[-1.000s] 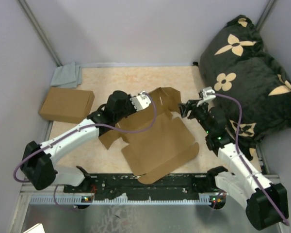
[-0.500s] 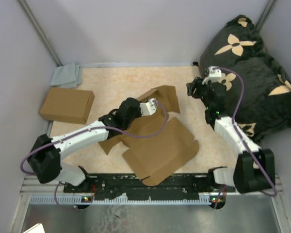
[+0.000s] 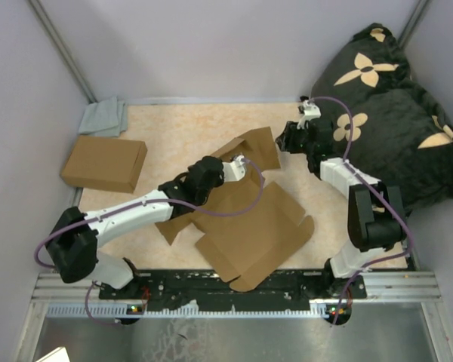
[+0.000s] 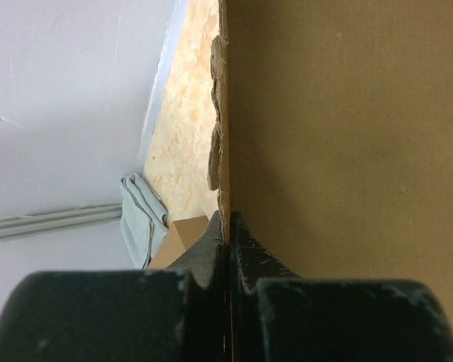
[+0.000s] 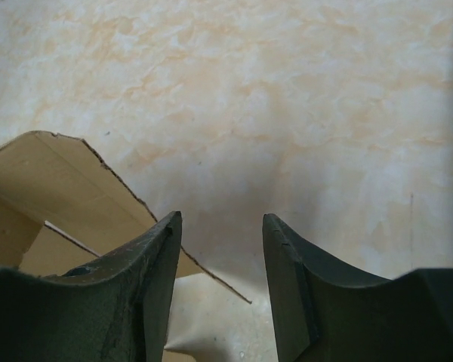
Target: Fold the paper box
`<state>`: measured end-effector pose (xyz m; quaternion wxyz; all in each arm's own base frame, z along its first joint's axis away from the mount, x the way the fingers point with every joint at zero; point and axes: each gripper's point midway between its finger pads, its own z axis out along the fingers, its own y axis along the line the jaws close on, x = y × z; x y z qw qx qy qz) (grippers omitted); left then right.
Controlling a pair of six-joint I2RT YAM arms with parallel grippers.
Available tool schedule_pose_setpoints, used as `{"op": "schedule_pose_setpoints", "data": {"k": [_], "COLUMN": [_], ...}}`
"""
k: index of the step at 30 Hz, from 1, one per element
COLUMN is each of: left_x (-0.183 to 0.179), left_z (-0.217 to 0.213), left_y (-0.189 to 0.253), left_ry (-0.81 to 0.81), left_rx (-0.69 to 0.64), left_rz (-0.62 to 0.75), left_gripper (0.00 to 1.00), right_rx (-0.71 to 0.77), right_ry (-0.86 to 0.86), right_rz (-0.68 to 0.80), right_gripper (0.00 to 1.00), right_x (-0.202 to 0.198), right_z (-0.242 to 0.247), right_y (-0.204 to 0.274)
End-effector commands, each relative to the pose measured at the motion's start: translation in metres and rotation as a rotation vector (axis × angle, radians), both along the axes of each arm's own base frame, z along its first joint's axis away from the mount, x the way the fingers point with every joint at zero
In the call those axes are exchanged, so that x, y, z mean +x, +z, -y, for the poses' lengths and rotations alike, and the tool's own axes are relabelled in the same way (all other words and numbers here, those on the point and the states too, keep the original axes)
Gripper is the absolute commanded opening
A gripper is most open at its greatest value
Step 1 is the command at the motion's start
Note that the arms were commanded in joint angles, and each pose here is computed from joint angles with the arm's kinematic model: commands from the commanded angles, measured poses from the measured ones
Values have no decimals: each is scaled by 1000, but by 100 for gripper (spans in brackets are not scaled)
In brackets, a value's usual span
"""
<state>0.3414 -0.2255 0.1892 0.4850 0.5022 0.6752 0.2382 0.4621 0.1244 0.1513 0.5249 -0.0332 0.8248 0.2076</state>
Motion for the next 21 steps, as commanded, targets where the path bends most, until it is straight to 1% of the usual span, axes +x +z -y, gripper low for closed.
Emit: {"op": "schedule_pose_setpoints", "data": {"k": [1,4,7,9,16,21], "left_x": [-6,-9,-10,-11,-12,-13], "left_z": [0,2,2,1,1,1], "left_y": [23,25,24,22,22,21], "left_ry": [-13,-29,-35,-34,-33,-37], "left_rx": [-53,-78,-76,-72,-68,-68], "left_rz": [53,62,69,67,69,68], "left_gripper": [0,0,0,0,0,0], "right_rx": [26,18,17,9,13,10], "right_ry": [86,96,112,100,51,94], "right_rz": [95,91,84,49,58,30], "right_gripper": [47,48,47,47,46,46], "right_x": [10,10,13,18,31,40], "right_z": [-14,-15,-17,-15,-6,-13], "right_y": [36,34,35,19,18,6]}}
